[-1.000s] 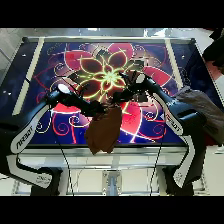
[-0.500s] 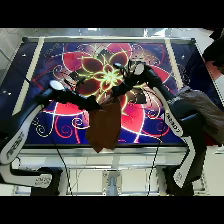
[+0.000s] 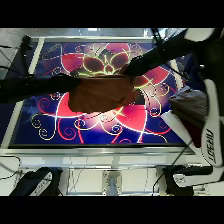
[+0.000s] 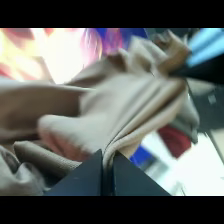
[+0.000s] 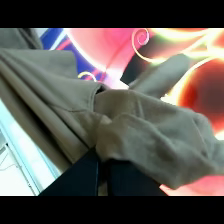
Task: Fold the shirts.
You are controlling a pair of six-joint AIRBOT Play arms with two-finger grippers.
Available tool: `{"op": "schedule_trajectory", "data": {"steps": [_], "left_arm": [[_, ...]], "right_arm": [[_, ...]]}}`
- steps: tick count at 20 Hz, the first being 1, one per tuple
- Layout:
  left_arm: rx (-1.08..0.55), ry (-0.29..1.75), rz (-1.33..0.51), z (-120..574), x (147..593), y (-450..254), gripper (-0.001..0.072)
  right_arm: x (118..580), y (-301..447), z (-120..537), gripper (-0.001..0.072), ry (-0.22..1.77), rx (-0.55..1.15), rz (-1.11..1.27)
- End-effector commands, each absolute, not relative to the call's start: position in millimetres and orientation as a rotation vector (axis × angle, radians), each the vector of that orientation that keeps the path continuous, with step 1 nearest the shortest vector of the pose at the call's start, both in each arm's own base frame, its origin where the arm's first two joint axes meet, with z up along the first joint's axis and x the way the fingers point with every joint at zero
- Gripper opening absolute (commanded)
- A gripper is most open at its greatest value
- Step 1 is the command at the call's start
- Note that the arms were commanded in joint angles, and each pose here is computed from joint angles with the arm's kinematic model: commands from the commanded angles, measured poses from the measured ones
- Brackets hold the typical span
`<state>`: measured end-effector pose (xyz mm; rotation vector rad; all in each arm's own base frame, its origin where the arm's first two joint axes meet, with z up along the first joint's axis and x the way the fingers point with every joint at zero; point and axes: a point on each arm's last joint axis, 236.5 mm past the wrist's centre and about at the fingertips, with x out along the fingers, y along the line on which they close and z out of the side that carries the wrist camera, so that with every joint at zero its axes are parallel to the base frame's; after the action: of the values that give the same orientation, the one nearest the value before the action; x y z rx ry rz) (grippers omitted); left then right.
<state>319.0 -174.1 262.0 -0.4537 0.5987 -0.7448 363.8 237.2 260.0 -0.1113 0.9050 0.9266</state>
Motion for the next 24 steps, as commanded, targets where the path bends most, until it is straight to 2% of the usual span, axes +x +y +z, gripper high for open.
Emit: {"op": "schedule_trajectory", "data": {"steps": [1, 4, 6, 8, 11, 12, 13, 14, 15, 17, 18, 20, 21, 24], "left_arm": [[-0.402, 0.306, -0.692, 338, 283, -157, 0.0010], [-0.346, 0.271, -0.699, 348, 257, -156, 0.0010], [-0.285, 0.370, -0.639, 318, 263, -146, 0.0010], [-0.262, 0.525, -0.538, 276, 276, -128, 0.0010], [-0.219, 0.656, -0.460, 235, 301, -111, 0.0010], [-0.208, 0.699, -0.437, 219, 313, -105, 0.0011], [-0.198, 0.752, -0.414, 200, 325, -100, 0.0010], [-0.189, 0.803, -0.389, 180, 337, -94, 0.0010], [-0.180, 0.855, -0.362, 158, 351, -87, 0.0011], [-0.180, 0.938, -0.309, 111, 384, -76, 0.0012], [-0.191, 0.955, -0.288, 93, 399, -72, 0.0059], [-0.208, 0.940, -0.256, 75, 424, -66, 0.0544], [-0.212, 0.905, -0.236, 79, 435, -60, 0.0680], [-0.206, 0.778, -0.152, 120, 449, -21, 0.0690]], "right_arm": [[293, 230, 339, 0.0016, 0.711, -0.163, 0.921], [254, 248, 400, 0.0015, 0.484, -0.133, 0.979], [253, 262, 398, 0.0015, 0.472, -0.131, 1.005], [273, 271, 353, 0.0015, 0.596, -0.136, 0.986], [313, 284, 250, 0.0018, 0.865, -0.128, 0.932], [328, 291, 215, 0.0051, 0.937, -0.117, 0.918], [343, 299, 184, 0.0193, 0.990, -0.102, 0.900], [359, 306, 157, 0.0374, 1.027, -0.085, 0.879], [375, 312, 131, 0.0419, 1.057, -0.072, 0.857], [399, 317, 95, 0.0419, 1.085, -0.058, 0.810], [410, 314, 83, 0.0418, 1.086, -0.063, 0.784], [428, 282, 75, 0.0415, 1.090, -0.115, 0.699], [435, 257, 77, 0.0407, 1.103, -0.149, 0.647], [440, 162, 89, 0.0408, 1.179, -0.178, 0.467]]}}
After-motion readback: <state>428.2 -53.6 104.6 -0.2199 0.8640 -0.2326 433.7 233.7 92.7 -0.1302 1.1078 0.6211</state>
